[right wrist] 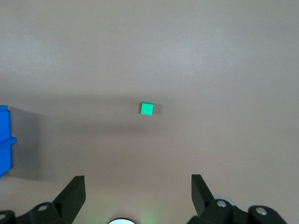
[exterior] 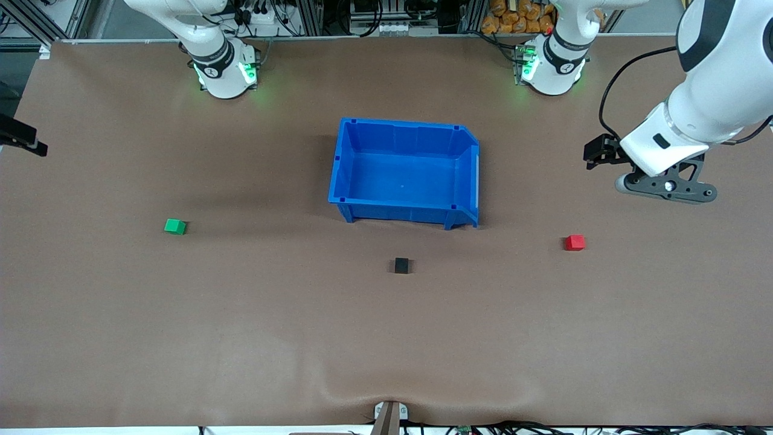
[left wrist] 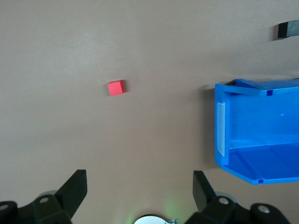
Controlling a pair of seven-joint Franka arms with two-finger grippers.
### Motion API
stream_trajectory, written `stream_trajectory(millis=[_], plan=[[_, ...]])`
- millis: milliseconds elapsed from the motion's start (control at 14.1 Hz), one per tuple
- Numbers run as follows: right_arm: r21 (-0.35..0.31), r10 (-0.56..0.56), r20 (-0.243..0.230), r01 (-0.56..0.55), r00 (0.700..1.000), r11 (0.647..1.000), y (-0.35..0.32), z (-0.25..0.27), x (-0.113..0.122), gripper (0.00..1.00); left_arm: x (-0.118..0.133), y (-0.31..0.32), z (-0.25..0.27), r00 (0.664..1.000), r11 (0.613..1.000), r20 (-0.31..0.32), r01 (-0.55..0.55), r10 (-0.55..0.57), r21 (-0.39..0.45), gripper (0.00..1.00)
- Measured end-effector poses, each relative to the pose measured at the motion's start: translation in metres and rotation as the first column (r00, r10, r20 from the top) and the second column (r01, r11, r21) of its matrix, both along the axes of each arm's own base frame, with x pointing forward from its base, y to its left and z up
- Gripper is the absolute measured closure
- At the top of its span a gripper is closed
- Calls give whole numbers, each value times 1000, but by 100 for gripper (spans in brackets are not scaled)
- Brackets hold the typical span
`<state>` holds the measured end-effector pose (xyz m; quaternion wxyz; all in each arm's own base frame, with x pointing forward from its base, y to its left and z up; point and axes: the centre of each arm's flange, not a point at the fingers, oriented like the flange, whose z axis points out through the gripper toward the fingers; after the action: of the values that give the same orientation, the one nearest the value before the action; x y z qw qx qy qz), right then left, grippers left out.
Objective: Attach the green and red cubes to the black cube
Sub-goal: 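Lower the left gripper over the red cube while the right gripper reaches the green cube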
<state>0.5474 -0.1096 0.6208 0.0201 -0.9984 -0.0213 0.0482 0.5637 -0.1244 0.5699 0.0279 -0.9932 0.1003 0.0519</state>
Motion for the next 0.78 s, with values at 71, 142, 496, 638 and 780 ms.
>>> stream_trajectory(millis=[71, 142, 496, 638, 780], plan=[[0, -6, -15, 6, 1000, 1000, -4, -10, 5, 0, 3, 2, -6, 1000, 1000, -10, -3, 3, 1, 0], [-2, -10, -26, 10, 1000, 1000, -6, -19, 10, 0, 6, 3, -13, 1000, 1000, -23, -7, 7, 2, 0], [-6, -36, -81, 36, 996, 999, -23, -67, 32, 0, 22, 6, -47, 999, 1000, -30, -12, 12, -6, 0], [-8, -41, -87, 41, 995, 999, -26, -75, 35, 0, 24, 6, -60, 1000, 1000, -14, -12, 11, -10, 0], [-12, -43, -91, 42, 995, 999, -28, -88, 42, 0, 28, 12, -75, 1000, 1000, 11, -22, 23, -16, 0]])
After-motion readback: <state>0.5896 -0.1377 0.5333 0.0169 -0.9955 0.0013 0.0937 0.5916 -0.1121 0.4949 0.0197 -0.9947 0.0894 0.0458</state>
